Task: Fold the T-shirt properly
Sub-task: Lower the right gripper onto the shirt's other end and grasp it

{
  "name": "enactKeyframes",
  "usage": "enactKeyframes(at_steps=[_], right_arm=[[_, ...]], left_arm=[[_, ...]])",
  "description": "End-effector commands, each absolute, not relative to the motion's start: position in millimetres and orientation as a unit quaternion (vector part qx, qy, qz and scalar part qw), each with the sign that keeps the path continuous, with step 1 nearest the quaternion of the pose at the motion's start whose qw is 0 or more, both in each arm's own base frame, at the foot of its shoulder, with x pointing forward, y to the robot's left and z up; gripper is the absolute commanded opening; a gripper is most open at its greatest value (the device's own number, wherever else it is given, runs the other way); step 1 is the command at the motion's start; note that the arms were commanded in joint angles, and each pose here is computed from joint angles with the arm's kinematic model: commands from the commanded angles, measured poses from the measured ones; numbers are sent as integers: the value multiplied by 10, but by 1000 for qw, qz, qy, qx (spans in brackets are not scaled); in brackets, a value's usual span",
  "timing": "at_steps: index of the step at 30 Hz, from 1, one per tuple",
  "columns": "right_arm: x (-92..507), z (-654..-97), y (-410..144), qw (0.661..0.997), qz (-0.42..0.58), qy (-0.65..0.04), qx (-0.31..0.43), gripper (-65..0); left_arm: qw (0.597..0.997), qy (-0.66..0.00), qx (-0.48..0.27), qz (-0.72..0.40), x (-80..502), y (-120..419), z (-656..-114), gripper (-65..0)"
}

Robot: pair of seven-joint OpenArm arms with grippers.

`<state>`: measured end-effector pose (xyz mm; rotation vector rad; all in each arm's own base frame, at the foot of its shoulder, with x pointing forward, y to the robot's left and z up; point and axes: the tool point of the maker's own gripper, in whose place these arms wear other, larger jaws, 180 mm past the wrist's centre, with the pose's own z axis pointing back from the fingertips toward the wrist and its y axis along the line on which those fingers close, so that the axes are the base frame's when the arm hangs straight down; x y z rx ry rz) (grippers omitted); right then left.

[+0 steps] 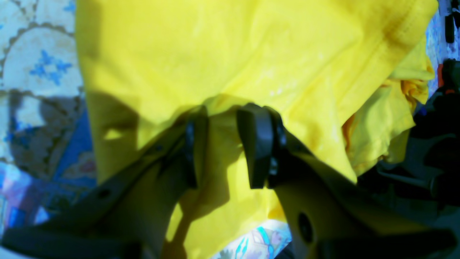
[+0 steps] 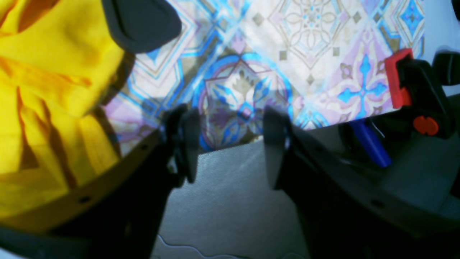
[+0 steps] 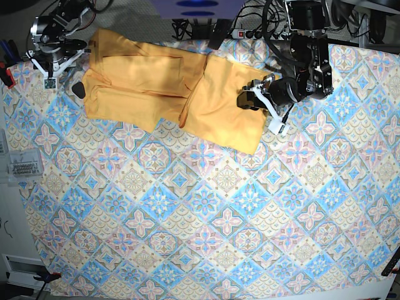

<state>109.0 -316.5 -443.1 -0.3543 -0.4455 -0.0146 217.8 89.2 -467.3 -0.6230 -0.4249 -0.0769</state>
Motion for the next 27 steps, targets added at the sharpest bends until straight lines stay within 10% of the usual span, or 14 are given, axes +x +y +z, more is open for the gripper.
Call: enactKeyframes(at_steps=[1,27], right_arm=[[1107,-4344,-3249,955,0,-224,-193,-387],[1232,-4357,-3044,961,75,-175,-203,-387]], left_arm=[[928,-219,-300,-38,2252,926,-4627,-465],[927,-223,-299,-41,2299,925,-4606,-465]])
